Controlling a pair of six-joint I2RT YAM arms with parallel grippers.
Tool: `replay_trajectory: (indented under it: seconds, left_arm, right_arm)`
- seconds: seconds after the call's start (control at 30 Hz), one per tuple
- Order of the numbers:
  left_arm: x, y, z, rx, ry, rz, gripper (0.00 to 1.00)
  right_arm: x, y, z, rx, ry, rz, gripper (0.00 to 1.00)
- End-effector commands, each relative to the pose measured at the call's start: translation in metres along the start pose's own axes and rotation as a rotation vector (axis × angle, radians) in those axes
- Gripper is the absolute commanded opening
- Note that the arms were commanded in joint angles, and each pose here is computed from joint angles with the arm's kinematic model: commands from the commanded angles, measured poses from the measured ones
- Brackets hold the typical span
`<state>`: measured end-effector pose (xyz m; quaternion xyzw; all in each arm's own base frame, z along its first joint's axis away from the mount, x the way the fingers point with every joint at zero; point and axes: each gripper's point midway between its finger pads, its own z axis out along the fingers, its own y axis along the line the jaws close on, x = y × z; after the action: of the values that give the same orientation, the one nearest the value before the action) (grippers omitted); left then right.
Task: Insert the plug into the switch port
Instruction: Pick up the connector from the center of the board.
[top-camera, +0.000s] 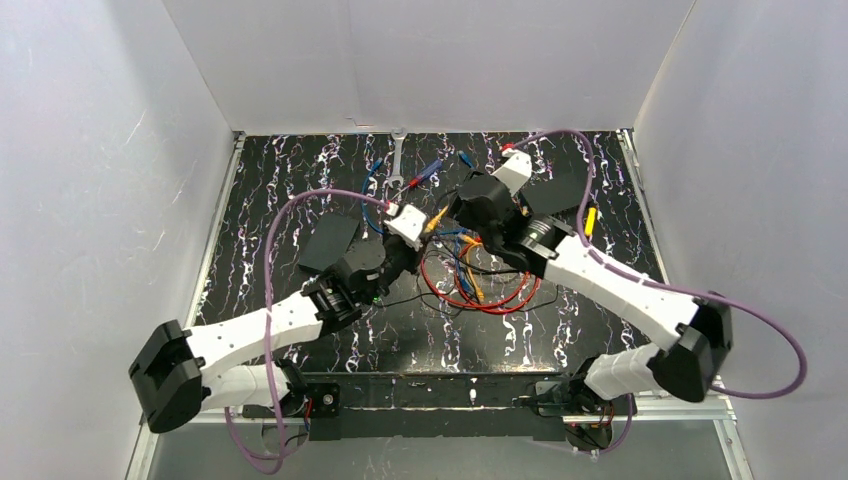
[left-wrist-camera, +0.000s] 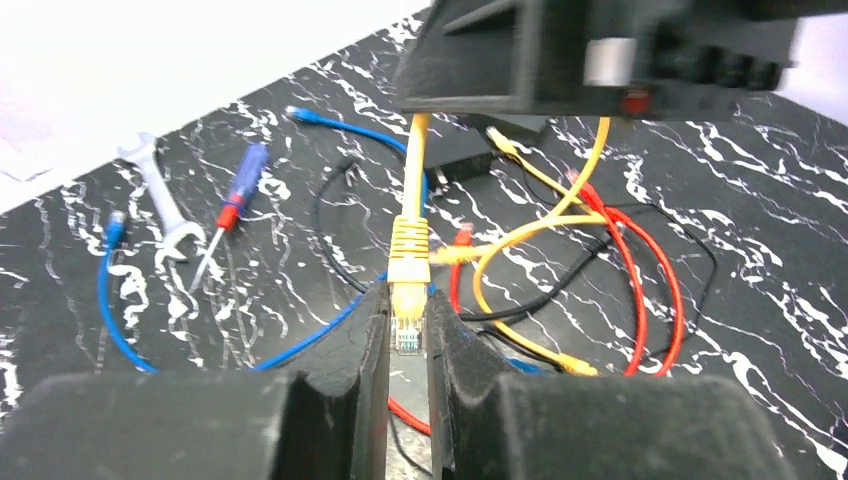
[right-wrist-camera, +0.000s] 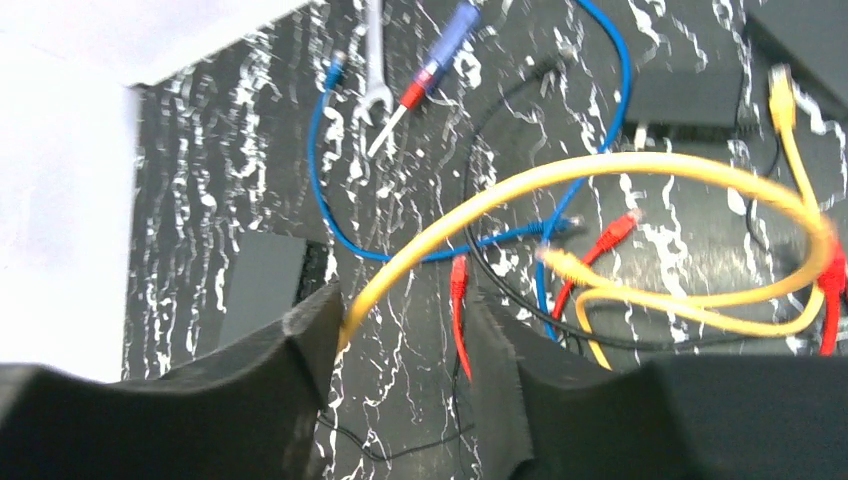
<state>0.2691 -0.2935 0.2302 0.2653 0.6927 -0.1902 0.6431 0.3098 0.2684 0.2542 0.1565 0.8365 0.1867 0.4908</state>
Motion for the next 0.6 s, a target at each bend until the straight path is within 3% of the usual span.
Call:
replay_trajectory:
  seconds: [0.0,0.17,0.3,0.57]
  left_arm:
    - [-0.043,0.037,-0.013,-0.062,-0.049,-0.012,0.00]
    - [-0.069,0.073,-0.030,-0.060,-0.016,-0.046,0.00]
    - [-0.074,0.089,-0.046,0.014,0.084,-0.060,0.00]
    - [-0.077,0.069,-0.080,0.285,0.211,-0.066,0.00]
  right_arm:
    - [-0.051,0.027,-0.027,-0.199,-0.174,-0.017,0.61]
    - [-0.076,0.035,-0.053,-0.334,-0.286,-0.123,0.76]
    - [-0.079,0.042,-0.074,-0.466,-0.338,-0.301,0.90]
    - [-0.065,0.062,-0.110,-0.733,-0.382,-0.691,0.99]
